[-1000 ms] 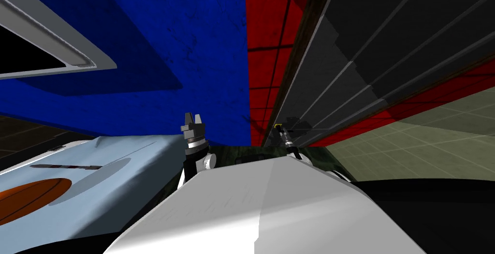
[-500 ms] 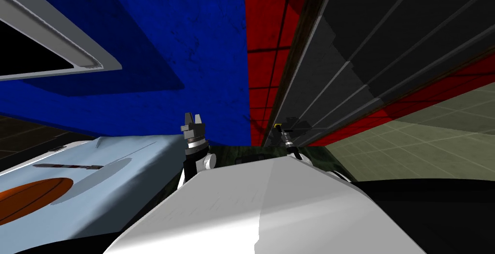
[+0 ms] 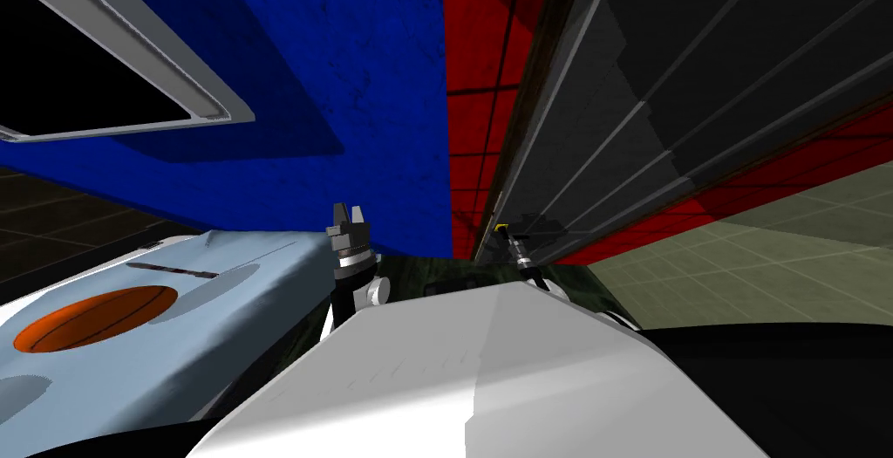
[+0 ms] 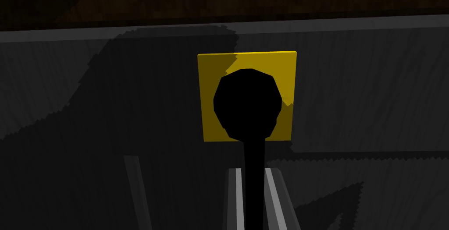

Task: Pull the door open

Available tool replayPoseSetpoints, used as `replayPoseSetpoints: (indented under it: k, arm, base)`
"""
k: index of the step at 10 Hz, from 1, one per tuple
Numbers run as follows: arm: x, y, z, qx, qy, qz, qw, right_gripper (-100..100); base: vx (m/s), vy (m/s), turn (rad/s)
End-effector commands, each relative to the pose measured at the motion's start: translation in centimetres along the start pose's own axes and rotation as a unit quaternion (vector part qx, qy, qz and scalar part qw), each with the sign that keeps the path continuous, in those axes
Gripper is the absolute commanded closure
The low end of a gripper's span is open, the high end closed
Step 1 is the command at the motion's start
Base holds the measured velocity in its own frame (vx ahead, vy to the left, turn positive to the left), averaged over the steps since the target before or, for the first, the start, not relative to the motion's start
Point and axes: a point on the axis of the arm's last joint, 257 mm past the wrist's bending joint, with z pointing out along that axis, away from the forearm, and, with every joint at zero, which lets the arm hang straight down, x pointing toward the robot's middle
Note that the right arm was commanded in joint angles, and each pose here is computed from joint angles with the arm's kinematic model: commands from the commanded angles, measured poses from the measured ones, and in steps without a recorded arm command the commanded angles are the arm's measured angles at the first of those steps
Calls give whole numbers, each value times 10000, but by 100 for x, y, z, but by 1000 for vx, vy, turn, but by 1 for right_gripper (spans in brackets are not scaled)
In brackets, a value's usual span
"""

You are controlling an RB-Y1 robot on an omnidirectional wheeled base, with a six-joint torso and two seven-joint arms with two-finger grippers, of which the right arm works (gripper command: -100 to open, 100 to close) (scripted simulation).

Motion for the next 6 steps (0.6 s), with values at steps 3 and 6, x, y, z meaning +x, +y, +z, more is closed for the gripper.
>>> replayPoseSetpoints:
  k: [3,6]
  arm:
    - [14,-7,-182,41,308,3,9995,100]
    - [26,-38,-338,76,436,12,9990,100]
  base:
    - [-215,-79,142]
    - [-152,-53,97]
